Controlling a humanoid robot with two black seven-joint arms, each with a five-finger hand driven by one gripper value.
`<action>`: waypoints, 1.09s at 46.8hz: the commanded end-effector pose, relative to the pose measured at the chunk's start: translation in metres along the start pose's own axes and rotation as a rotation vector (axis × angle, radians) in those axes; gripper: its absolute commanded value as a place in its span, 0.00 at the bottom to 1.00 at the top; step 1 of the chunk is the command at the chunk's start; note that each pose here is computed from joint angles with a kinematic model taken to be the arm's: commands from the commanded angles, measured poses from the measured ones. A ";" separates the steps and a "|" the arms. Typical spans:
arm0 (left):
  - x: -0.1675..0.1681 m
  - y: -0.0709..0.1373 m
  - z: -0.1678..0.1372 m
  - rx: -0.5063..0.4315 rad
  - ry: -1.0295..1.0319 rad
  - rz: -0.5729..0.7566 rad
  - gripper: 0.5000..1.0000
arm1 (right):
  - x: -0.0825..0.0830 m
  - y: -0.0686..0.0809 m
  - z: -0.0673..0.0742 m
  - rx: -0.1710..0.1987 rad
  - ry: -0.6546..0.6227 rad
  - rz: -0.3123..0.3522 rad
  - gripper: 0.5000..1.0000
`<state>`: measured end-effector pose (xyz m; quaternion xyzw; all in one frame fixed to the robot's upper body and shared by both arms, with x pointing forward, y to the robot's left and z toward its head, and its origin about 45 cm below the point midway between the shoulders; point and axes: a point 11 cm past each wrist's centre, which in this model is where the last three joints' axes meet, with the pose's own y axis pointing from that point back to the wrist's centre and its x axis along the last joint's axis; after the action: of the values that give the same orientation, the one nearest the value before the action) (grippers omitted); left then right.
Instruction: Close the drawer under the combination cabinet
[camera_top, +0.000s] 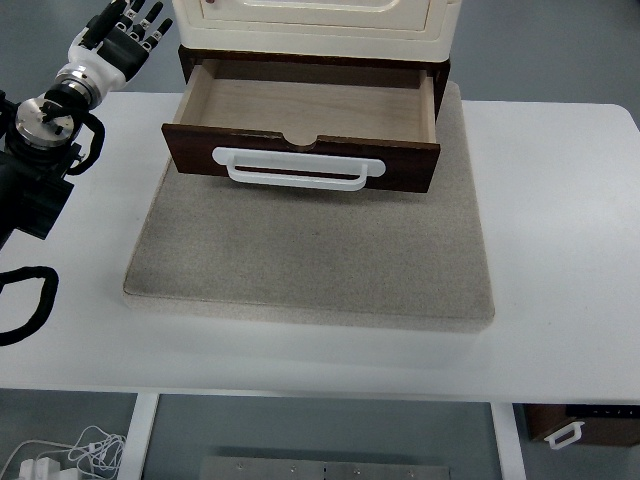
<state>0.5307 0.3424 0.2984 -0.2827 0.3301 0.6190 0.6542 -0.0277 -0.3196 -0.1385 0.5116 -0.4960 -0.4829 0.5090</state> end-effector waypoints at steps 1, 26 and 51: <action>0.000 0.000 0.000 0.001 0.000 0.001 0.99 | 0.000 0.000 0.000 0.000 0.000 -0.001 0.90; 0.004 0.001 0.006 -0.008 0.000 0.011 0.99 | 0.000 0.000 0.000 0.000 0.000 -0.001 0.90; -0.035 -0.001 0.073 -0.108 -0.060 -0.073 0.99 | 0.000 0.000 0.000 0.000 0.000 -0.001 0.90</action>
<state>0.5358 0.3702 0.3519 -0.3024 0.2814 0.6200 0.6670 -0.0276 -0.3196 -0.1385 0.5116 -0.4961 -0.4828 0.5090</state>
